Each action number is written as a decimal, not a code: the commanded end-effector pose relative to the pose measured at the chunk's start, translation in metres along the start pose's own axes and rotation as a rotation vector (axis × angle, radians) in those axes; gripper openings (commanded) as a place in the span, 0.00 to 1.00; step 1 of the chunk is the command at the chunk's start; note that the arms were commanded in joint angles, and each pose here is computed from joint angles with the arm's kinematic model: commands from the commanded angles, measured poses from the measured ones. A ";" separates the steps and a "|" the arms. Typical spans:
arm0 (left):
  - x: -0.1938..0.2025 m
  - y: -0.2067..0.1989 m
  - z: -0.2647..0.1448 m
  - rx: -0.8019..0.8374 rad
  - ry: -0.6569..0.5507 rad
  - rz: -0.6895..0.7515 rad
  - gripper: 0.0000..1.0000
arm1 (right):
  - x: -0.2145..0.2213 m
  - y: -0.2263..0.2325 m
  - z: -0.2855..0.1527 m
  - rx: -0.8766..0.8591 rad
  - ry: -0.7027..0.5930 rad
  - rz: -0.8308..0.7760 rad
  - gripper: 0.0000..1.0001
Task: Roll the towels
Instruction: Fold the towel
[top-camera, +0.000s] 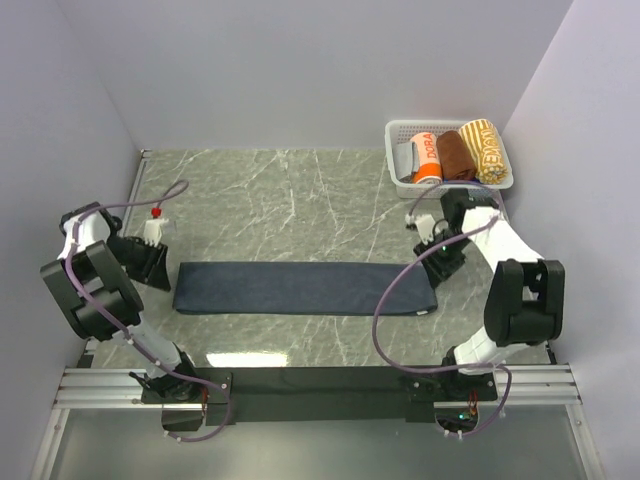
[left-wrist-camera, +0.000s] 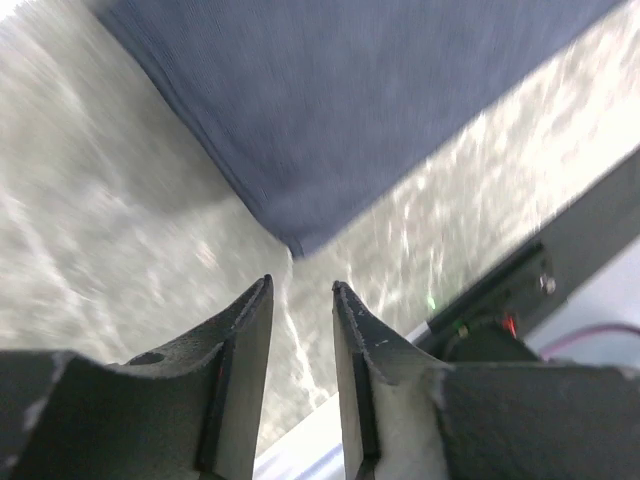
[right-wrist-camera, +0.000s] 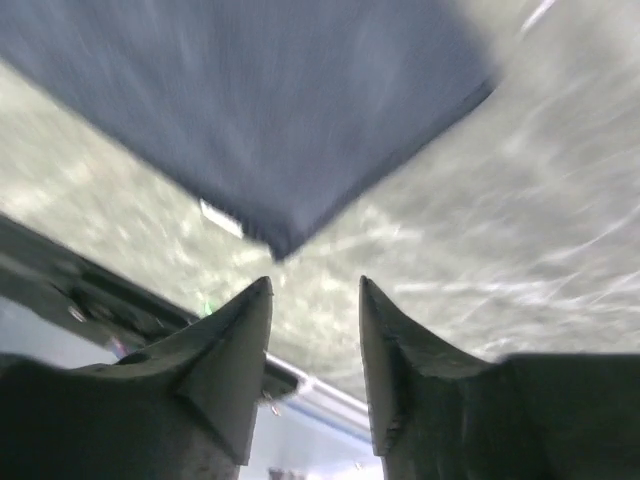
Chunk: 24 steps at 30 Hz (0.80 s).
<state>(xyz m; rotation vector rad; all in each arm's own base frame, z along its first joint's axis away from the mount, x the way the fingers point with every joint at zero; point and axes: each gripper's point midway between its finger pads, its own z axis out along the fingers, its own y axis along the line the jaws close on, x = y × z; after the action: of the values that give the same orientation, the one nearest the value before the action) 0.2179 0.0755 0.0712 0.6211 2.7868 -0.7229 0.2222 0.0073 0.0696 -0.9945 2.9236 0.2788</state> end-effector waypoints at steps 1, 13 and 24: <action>-0.046 -0.008 -0.011 -0.028 -0.146 0.065 0.35 | -0.038 0.011 -0.007 -0.067 -0.074 0.082 0.44; -0.051 0.003 0.061 -0.046 -0.081 -0.135 0.28 | -0.030 -0.003 0.066 0.007 0.094 0.191 0.40; -0.113 0.043 0.089 -0.070 -0.122 -0.200 0.25 | -0.078 -0.089 0.069 0.229 0.051 0.293 0.53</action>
<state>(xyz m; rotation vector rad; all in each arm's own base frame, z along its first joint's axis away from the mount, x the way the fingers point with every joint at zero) 0.2868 0.0204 0.0167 0.2381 2.8812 -0.7970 0.2650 0.0258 0.0128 -0.6379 3.2402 0.1491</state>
